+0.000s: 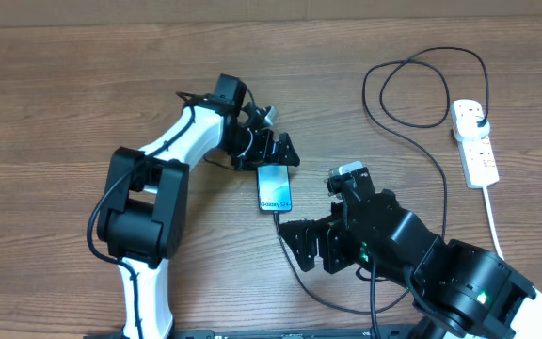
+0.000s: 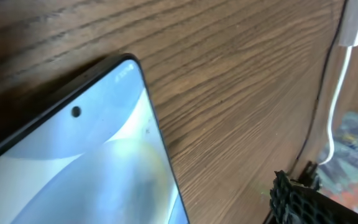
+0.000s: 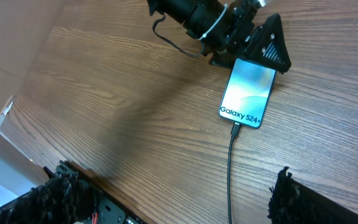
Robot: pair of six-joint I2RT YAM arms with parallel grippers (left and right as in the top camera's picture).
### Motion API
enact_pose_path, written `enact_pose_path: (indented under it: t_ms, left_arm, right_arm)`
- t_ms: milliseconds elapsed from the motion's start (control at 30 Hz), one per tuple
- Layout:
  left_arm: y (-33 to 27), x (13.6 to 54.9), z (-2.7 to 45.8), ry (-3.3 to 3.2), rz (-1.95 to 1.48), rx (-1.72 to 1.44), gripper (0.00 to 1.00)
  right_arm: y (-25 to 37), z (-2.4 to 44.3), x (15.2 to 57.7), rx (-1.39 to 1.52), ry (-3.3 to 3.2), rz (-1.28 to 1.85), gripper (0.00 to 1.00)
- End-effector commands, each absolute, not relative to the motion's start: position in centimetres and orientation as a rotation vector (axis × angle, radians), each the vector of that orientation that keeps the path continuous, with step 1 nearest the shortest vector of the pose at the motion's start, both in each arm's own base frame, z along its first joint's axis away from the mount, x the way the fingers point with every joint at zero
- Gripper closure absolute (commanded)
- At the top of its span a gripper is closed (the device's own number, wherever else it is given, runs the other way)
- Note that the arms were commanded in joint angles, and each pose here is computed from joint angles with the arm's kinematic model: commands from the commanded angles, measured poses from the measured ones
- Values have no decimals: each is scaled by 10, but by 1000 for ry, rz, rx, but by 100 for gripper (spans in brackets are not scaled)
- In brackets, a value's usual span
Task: Plug charger to phone and switch on socket
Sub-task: 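Lower the plugged phone flat onto the table with the left gripper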
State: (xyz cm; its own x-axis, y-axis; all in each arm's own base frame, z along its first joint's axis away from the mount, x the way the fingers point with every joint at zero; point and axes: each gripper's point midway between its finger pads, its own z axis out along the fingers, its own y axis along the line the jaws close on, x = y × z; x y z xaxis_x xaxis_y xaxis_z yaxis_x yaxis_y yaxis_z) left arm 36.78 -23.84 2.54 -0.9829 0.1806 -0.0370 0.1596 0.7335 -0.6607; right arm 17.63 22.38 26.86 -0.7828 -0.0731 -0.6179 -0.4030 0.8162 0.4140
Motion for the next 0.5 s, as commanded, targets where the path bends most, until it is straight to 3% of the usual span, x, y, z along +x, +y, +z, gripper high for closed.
enact_pose_path:
  t_ms: [0, 467]
  left_arm:
    - [-209, 352, -33, -2950, 716, -197, 0]
    - [-205, 354, -36, -2963, 668, -132, 0]
  right_arm:
    - [223, 275, 178, -334, 2378, 733, 0]
    - [223, 275, 178, -335, 2380, 732, 0]
